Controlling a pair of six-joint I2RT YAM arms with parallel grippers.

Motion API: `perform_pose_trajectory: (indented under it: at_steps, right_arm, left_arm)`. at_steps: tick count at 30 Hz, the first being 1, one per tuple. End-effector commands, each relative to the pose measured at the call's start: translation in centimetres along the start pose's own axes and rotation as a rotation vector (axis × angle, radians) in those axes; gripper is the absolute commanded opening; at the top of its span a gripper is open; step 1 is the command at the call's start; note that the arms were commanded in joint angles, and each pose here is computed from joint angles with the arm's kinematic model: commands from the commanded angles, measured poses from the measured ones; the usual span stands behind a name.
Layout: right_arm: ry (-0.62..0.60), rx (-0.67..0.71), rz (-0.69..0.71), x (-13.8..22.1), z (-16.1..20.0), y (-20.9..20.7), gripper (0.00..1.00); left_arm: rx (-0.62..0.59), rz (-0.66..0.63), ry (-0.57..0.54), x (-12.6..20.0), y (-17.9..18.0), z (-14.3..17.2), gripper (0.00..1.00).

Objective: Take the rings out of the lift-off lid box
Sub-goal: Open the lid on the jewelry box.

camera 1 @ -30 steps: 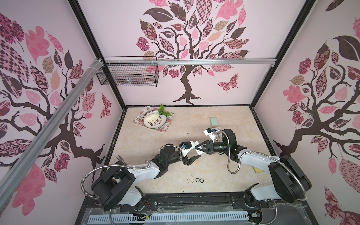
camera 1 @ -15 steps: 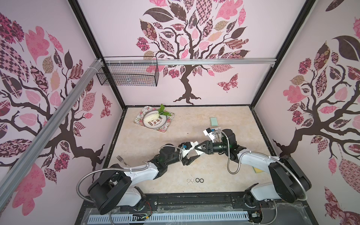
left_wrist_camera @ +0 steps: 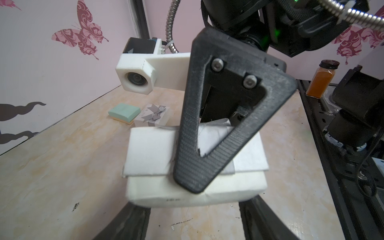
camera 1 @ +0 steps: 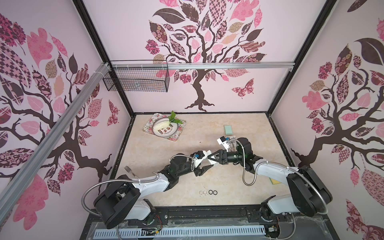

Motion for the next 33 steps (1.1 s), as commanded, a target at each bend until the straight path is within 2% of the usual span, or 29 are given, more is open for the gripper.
perform_pose_trajectory:
  at_steps: [1, 26, 30, 33]
  right_arm:
    - [-0.043, -0.005, 0.001, 0.6, -1.1, 0.7, 0.80]
    - [-0.098, 0.009, 0.007, 2.5, -2.2, 1.4, 0.80]
    - [-0.109, 0.009, 0.022, 3.2, -2.4, 1.2, 0.80]
    - [-0.146, 0.003, 0.085, 4.2, -2.5, 0.5, 0.79]
  left_arm:
    - [-0.014, -0.009, -0.053, 0.3, -0.1, -1.6, 0.66]
    - [-0.009, -0.036, -0.048, 1.3, -0.1, -0.8, 0.66]
    - [-0.009, -0.038, -0.049, 1.4, 0.0, -0.8, 0.66]
    - [-0.010, -0.036, -0.050, 1.5, -0.1, -0.8, 0.66]
Point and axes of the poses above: each gripper's point midway between its finger pads, its own x axis back along the fingers, its own y axis along the line the jaws close on, z = x × y, the point moved 4 cm from there along x, back along the fingers, and after that the axes turned 13 degrees about x, right-handed, at the moved point
